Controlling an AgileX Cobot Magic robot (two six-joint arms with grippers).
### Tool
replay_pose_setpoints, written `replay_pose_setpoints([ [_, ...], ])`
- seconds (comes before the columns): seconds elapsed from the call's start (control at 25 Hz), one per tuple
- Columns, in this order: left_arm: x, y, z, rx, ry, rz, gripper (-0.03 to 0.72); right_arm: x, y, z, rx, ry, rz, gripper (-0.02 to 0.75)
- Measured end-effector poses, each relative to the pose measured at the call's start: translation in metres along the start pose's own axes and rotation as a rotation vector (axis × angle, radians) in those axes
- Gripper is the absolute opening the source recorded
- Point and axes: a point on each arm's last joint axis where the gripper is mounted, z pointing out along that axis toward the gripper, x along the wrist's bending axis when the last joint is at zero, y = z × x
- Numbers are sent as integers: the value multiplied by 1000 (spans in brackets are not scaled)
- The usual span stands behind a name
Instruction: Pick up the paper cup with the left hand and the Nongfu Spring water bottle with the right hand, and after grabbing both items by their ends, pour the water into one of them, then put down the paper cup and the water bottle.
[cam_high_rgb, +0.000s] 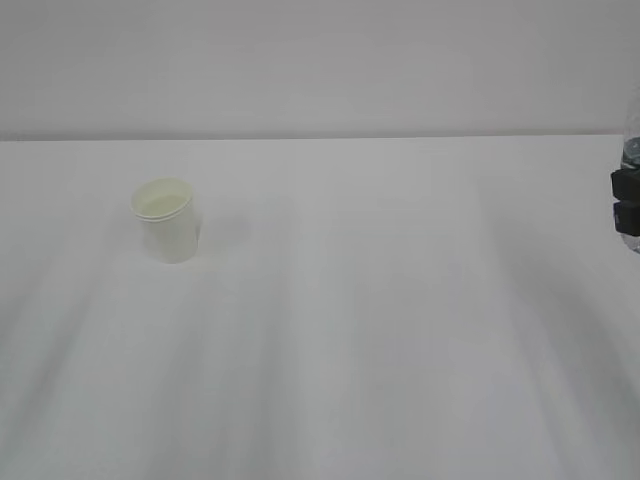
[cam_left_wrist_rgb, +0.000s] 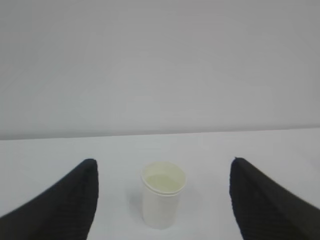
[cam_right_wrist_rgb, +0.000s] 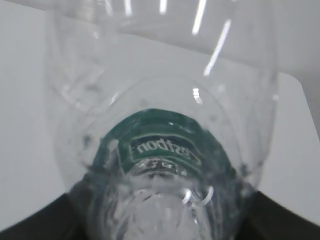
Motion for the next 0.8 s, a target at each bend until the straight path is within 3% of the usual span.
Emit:
replay_pose_setpoints([
  [0.32, -1, 9, -19, -19, 33, 4, 588, 0, 0, 0, 0, 0, 0, 403],
  [0.8, 2, 6, -27, 62, 84, -8, 587, 0, 0, 0, 0, 0, 0, 403],
])
